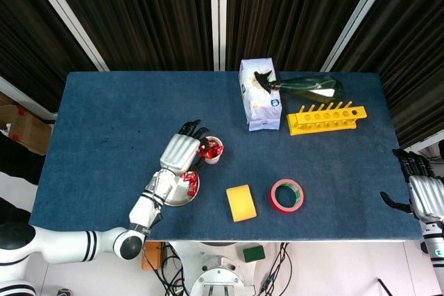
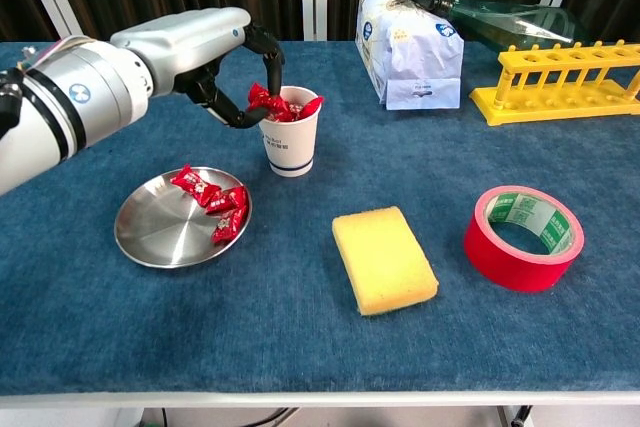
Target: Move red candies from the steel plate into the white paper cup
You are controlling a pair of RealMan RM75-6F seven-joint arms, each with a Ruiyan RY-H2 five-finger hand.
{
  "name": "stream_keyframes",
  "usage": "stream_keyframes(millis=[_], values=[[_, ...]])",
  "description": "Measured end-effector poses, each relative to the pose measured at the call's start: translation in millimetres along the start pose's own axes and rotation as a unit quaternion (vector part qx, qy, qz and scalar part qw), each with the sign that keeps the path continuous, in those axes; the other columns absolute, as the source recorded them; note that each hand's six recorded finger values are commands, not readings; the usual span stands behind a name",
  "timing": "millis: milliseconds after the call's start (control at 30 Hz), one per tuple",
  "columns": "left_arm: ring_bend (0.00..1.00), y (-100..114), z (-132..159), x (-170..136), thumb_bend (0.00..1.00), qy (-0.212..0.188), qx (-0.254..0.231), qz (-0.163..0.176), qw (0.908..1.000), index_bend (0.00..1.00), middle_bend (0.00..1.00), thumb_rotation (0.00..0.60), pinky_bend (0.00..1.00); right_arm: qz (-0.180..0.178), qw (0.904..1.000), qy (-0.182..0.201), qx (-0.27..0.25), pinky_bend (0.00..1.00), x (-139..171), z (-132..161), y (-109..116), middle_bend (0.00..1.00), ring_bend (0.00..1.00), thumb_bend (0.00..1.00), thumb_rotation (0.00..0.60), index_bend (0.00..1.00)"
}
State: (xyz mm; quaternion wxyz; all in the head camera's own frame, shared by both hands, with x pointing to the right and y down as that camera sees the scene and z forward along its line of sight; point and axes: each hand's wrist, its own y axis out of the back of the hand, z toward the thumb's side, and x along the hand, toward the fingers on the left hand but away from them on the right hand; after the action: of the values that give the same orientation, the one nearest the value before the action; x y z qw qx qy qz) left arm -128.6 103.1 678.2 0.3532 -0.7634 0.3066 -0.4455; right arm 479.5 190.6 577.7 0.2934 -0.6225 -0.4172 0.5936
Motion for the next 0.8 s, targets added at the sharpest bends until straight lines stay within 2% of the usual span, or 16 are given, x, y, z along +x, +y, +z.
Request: stream_keyframes(millis=[333, 533, 800], values=[[0.02, -3.2, 0.9, 5.4, 0.37, -0.005, -0.002, 0.011, 0.9999, 0.54, 0.2, 0.6, 0.1, 0.0, 1.0, -0.001, -0.001, 0.0, -0.3, -0.4, 0.1, 0.05, 0.0, 0.24, 0.6, 0.02], [0.02, -6.1, 0.9, 10.0, 0.37, -0.002, 0.0, 0.01, 0.9999, 0.48, 0.21, 0.6, 0.1, -0.002, 1.0, -0.002, -0.002, 0.0, -0.2, -1.1, 1.3, 0.05, 0.0, 0.24, 0.6, 0.02], [0.02, -3.8, 0.6, 8.3, 0.37, -0.002, 0.001, 0.013, 0.9999, 0.23, 0.2, 0.6, 0.1, 0.001, 1.0, -0.002, -0.001, 0.0, -1.0, -1.3, 0.4, 0.05, 0.0, 0.24, 0.6, 0.02]])
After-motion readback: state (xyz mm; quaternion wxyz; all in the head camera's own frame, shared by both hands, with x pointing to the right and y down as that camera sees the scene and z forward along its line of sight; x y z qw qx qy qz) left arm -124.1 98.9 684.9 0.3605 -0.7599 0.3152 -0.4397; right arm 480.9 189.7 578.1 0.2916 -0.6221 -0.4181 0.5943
